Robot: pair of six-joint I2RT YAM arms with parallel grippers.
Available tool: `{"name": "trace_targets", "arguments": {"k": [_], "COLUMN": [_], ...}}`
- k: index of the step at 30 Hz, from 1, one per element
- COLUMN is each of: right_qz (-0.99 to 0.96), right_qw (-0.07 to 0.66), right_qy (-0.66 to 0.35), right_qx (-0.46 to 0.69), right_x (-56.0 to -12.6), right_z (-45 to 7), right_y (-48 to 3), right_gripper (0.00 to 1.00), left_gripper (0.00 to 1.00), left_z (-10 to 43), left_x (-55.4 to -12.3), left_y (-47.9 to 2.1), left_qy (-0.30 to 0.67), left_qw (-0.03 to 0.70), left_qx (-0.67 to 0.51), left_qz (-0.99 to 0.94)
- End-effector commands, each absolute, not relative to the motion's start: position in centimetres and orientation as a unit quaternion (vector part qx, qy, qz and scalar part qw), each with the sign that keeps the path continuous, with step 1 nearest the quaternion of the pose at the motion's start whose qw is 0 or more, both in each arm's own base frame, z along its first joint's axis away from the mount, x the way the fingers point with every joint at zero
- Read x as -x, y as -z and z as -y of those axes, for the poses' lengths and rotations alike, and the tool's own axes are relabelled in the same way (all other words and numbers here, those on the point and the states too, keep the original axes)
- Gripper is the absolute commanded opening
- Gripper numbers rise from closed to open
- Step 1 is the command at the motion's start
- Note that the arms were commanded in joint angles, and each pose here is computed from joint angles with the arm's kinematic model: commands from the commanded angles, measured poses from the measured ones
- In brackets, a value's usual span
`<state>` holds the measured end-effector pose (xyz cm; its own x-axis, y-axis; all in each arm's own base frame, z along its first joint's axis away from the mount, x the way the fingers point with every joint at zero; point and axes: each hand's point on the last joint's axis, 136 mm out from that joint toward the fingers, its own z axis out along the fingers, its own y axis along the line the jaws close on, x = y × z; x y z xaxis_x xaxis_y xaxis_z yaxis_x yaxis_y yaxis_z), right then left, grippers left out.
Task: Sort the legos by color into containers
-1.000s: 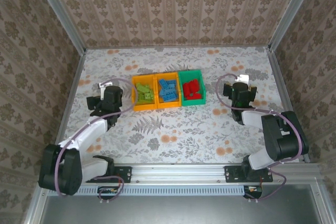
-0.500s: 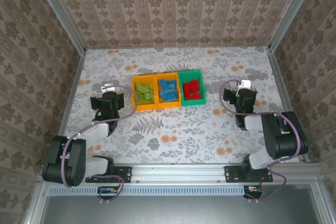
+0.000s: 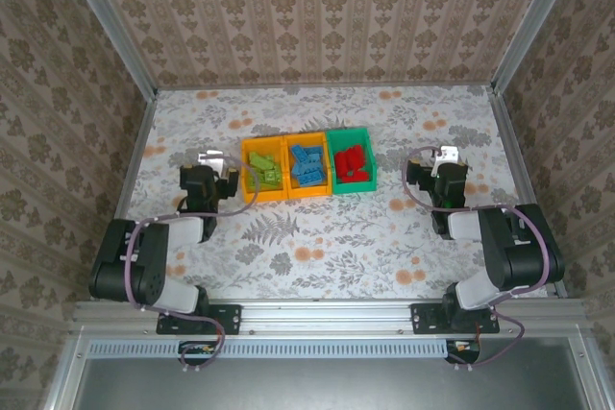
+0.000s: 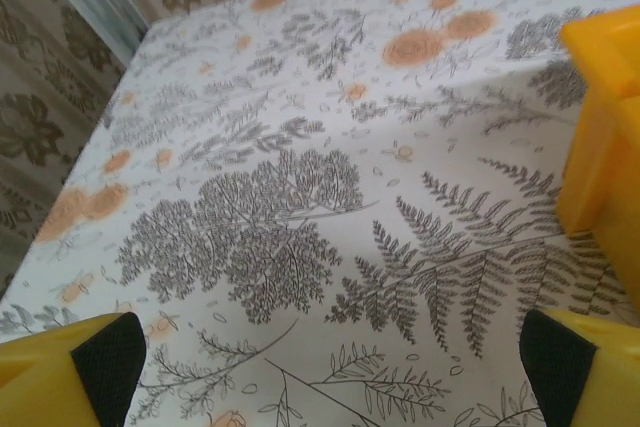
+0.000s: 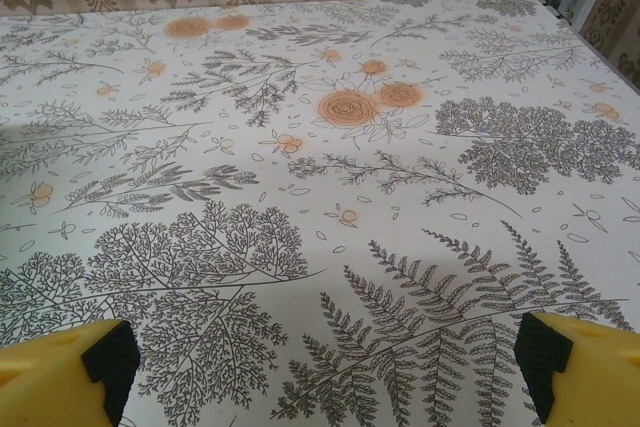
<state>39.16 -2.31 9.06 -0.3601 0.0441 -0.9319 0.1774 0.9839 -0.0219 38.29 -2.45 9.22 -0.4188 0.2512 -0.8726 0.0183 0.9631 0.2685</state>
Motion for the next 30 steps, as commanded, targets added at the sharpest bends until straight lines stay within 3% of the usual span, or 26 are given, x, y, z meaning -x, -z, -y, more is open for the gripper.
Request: {"name": "trace_targets", "arguments": {"k": [1,4,7,30], "right_qz": [-0.812,-0.812,-0.812,-0.818], "right_qw": [0.578,0.578,0.578,0.573], "right_qy": [0.048,0.048,0.048,0.032], "right_qx": [-0.066,-0.066,-0.065,-0.038], "right_x": [-39.6,-39.6,-39.6,-40.0], "right_z": [2.0,2.0,1.9,0.9], "right_y": [-10.0,-9.9,-10.0,-9.9], "right_gripper": [1.0,1.0,0.99,1.0], "left_gripper": [1.0,1.0,1.0,1.0], "left_z": [1.3,-0.7,-2.1,-0.9], "left_x": [-39.5,-39.0,-39.1,-39.7], "left_y": [-10.8,-10.3,-10.0,-9.6], "left_qy": [-0.082,-0.062,-0.081,-0.073], "left_qw": [0.57,0.609,0.59,0.572], "left_qx": [-0.055,-0.013,0.023,-0.003], "left_qz": [-0.816,-0.791,-0.803,-0.817]}}
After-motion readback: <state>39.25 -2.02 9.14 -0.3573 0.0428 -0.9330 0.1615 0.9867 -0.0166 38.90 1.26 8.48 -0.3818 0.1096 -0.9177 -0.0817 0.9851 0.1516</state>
